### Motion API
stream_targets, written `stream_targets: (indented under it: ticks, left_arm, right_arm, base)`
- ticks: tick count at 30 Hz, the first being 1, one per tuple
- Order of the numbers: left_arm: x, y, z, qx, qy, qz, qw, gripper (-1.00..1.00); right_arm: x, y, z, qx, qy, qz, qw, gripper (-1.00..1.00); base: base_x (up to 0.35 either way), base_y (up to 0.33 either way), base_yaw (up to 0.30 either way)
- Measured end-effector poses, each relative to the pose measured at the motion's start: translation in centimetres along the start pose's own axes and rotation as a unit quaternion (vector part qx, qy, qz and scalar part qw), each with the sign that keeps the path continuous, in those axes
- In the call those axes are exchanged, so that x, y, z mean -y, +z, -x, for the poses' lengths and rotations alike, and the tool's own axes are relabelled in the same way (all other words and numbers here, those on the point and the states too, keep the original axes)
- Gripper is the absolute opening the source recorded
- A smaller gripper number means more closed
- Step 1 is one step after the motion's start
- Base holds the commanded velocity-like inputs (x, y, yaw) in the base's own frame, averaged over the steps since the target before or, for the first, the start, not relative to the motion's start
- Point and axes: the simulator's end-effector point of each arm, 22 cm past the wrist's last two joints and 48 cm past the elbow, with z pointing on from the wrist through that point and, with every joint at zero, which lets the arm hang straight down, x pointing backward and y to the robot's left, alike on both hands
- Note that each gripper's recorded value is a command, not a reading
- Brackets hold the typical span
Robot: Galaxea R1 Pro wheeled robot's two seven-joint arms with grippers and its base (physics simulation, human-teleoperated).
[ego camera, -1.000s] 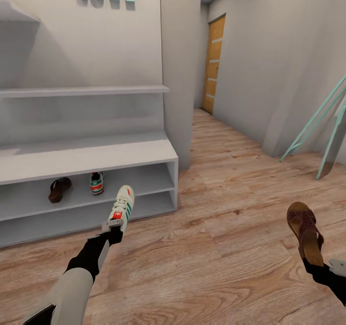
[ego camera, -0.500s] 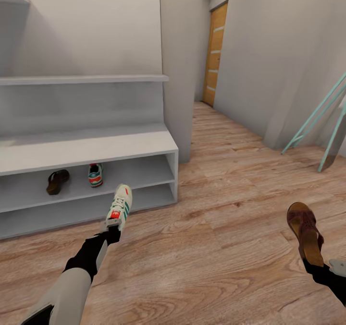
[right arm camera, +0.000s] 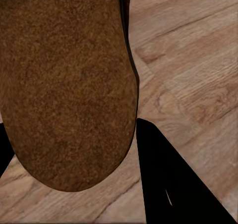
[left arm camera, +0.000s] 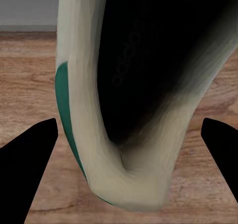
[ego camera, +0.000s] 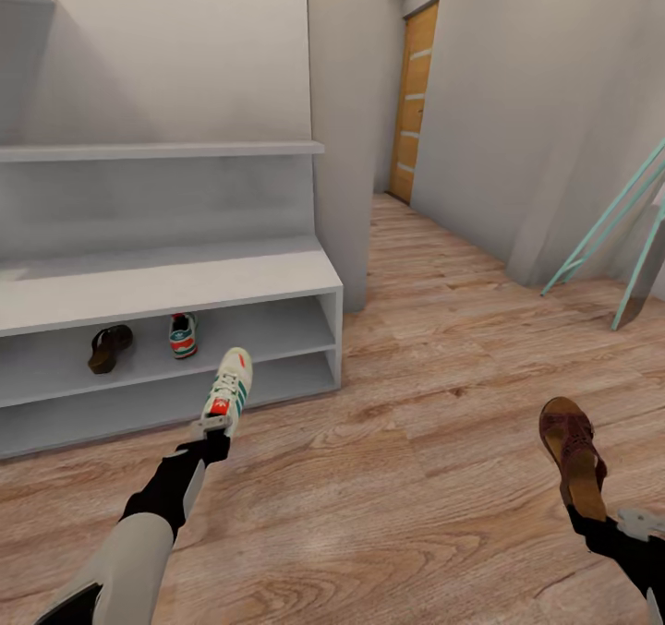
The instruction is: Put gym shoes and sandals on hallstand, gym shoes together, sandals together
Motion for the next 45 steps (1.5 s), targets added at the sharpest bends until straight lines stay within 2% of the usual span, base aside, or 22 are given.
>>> stream_targets:
  ticks: [6, 15, 25, 26, 27, 36, 45]
  left_arm:
    - [0.5, 0.0, 0.4, -0.004, 0.013, -0.003, 0.9999, -1.00]
    - [1.2, 0.0, 2.8, -0.006, 0.010, -0.007, 0.9999, -1.00]
    - [1.2, -0.2, 5.9, -0.006, 0.009, 0.003, 0.9999, -1.00]
    - [1.1, -1.1, 5.8, -0.102, 0.010, 0.025, 0.9945, -1.00]
    - [1.8, -1.9, 9.3, -0.105, 0.003, 0.026, 0.9942, -1.00]
    - [0.7, -2.0, 8.7, -0.114, 0.004, 0.051, 0.9922, -1.00]
    - [0.0, -2.0, 8.6, -0.112, 0.002, 0.055, 0.9921, -1.00]
  right_arm:
    - [-0.8, 0.0, -1.0, -0.007, 0.007, 0.005, 0.9999, -1.00]
    - [-0.9, 0.0, -1.1, -0.010, 0.008, 0.005, 0.9999, -1.00]
    - [-0.7, 0.0, -1.0, -0.009, 0.008, 0.002, 0.9999, -1.00]
    - [-0.6, 0.0, -0.9, -0.008, 0.007, 0.002, 0.9999, -1.00]
    - [-0.5, 0.0, -0.8, -0.007, 0.008, 0.002, 0.9999, -1.00]
    - [-0.3, 0.0, -0.5, -0.005, 0.005, 0.000, 1.0000, -1.00]
    - [-0.3, 0.0, -0.5, -0.005, 0.005, 0.000, 1.0000, -1.00]
  base:
    - [0.000, 0.000, 0.000]
    - [0.000, 0.000, 0.000]
    - [0.000, 0.000, 0.000]
    - [0.000, 0.000, 0.000]
    - [0.000, 0.000, 0.000]
    - [0.000, 0.000, 0.005]
    - [0.011, -0.007, 0.178]
